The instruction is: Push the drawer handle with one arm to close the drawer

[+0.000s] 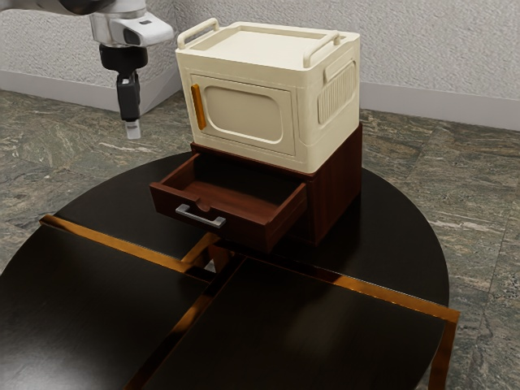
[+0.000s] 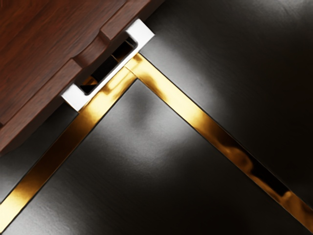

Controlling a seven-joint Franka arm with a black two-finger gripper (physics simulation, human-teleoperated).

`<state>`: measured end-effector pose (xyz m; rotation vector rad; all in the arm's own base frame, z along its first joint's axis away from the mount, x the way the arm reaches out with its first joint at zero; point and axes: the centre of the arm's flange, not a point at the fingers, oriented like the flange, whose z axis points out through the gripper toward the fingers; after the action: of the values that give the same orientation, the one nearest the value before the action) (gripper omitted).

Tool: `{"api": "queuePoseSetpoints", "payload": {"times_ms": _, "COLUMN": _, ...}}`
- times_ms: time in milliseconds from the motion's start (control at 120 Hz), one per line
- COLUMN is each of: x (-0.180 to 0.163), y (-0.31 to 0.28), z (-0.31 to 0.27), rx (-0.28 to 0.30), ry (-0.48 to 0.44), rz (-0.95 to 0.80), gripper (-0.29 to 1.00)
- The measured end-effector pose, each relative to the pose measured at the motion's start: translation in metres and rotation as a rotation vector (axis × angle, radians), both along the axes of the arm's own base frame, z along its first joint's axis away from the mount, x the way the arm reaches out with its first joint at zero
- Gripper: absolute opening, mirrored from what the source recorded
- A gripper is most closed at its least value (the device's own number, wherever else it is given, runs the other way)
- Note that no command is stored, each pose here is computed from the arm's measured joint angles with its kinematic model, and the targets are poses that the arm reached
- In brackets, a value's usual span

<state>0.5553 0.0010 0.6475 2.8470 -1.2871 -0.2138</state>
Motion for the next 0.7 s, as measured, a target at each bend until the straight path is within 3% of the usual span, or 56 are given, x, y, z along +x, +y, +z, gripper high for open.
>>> {"api": "queuePoseSetpoints", "payload": {"times_ms": 200, "x": 0.000, "y": 0.003, "z": 0.000, "rx": -0.005, "ry": 0.000, "rz": 0.000, "gripper": 0.70}}
{"api": "queuePoseSetpoints", "payload": {"times_ms": 233, "x": -0.006, "y": 0.003, "z": 0.023, "rx": -0.004, "ry": -0.046, "rz": 0.001, "gripper": 0.70}}
{"api": "queuePoseSetpoints", "payload": {"times_ms": 275, "x": -0.034, "y": 0.002, "z": 0.082, "rx": 0.000, "ry": -0.163, "rz": 0.007, "gripper": 0.70}}
{"api": "queuePoseSetpoints", "payload": {"times_ms": 317, "x": -0.086, "y": -0.001, "z": 0.144, "rx": 0.006, "ry": -0.280, "rz": 0.020, "gripper": 0.70}}
{"api": "queuePoseSetpoints", "payload": {"times_ms": 367, "x": -0.123, "y": -0.035, "z": 0.174, "rx": -0.005, "ry": -0.328, "rz": -0.025, "gripper": 0.70}}
{"api": "queuePoseSetpoints", "payload": {"times_ms": 417, "x": -0.138, "y": -0.076, "z": 0.164, "rx": -0.008, "ry": -0.280, "rz": -0.063, "gripper": 0.69}}
{"api": "queuePoseSetpoints", "payload": {"times_ms": 475, "x": -0.149, "y": -0.087, "z": 0.127, "rx": 0.012, "ry": -0.169, "rz": -0.027, "gripper": 0.56}}
{"api": "queuePoseSetpoints", "payload": {"times_ms": 575, "x": -0.174, "y": -0.069, "z": 0.001, "rx": 0.023, "ry": 0.026, "rz": 0.106, "gripper": 0.31}}
{"api": "queuePoseSetpoints", "payload": {"times_ms": 700, "x": -0.155, "y": -0.064, "z": -0.077, "rx": 0.001, "ry": 0.058, "rz": 0.191, "gripper": 0.12}}
